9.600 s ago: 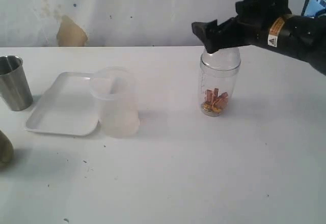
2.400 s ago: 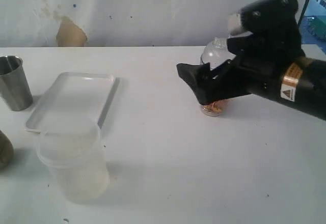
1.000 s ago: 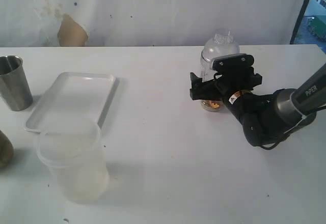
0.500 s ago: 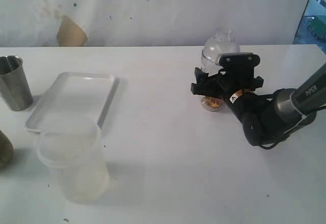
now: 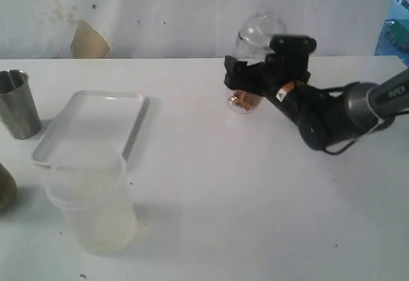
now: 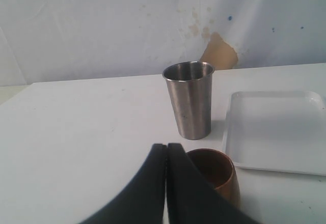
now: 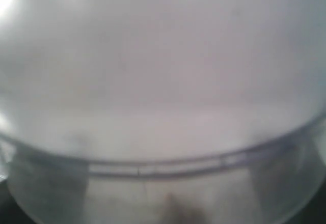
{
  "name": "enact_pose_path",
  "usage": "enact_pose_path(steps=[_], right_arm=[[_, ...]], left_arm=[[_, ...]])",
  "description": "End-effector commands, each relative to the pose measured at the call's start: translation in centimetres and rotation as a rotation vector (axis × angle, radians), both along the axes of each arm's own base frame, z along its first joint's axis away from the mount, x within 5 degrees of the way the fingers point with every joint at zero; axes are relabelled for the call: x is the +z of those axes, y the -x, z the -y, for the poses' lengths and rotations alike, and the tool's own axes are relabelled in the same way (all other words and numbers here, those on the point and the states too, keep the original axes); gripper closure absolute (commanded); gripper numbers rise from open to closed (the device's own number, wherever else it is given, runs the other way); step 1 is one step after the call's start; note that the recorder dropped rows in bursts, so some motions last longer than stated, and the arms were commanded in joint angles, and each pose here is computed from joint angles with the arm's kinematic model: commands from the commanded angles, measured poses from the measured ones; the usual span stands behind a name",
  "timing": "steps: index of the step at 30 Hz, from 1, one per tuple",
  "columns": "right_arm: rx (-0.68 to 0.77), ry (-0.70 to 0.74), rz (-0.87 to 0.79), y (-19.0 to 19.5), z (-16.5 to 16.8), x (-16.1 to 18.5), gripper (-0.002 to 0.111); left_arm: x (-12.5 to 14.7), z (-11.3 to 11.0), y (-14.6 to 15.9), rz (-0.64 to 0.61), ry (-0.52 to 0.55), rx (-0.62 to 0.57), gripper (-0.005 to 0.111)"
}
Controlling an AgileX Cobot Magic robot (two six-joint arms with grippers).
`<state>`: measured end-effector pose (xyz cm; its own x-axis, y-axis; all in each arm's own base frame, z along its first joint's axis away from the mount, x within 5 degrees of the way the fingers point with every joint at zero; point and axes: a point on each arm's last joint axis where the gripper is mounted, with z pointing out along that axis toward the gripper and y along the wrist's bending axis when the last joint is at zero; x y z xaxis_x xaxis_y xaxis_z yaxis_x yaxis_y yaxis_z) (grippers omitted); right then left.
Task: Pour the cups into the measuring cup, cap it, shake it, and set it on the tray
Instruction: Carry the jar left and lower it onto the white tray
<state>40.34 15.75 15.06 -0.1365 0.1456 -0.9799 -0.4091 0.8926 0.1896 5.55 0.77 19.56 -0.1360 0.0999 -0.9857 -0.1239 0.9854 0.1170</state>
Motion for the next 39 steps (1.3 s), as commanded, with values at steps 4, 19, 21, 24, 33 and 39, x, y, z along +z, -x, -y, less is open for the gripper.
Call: enact_pose_path(steps=[4, 19, 21, 24, 33, 39], right_arm=[[0.189, 0.198, -0.038, -2.4, -7.4, 6.7, 0.108], [0.437, 0.059, 0.104, -0.4, -19.4, 8.0, 0.108], [0.457, 0.054, 0.115, -0.3, -20.7, 7.5, 0.108], [0.484, 0.046, 0.143, -0.2, -22.7, 6.9, 0.108], [0.511, 0.016, 0.07, -0.3, -25.8, 3.2, 0.108], [0.516, 0.018, 0.032, -0.3, -26.0, 1.1, 0.108]], left_arm=[[-0.1, 0.0, 0.0, 0.009, 0.008, -0.005, 0.106], [-0.1, 0.0, 0.0, 0.009, 0.008, -0.005, 0.106], [-0.1, 0.0, 0.0, 0.009, 0.008, -0.005, 0.106], [-0.1, 0.0, 0.0, 0.009, 0.008, -0.005, 0.106], [-0.1, 0.0, 0.0, 0.009, 0.008, -0.005, 0.106], [-0.1, 0.0, 0.0, 0.009, 0.008, -0.005, 0.106]])
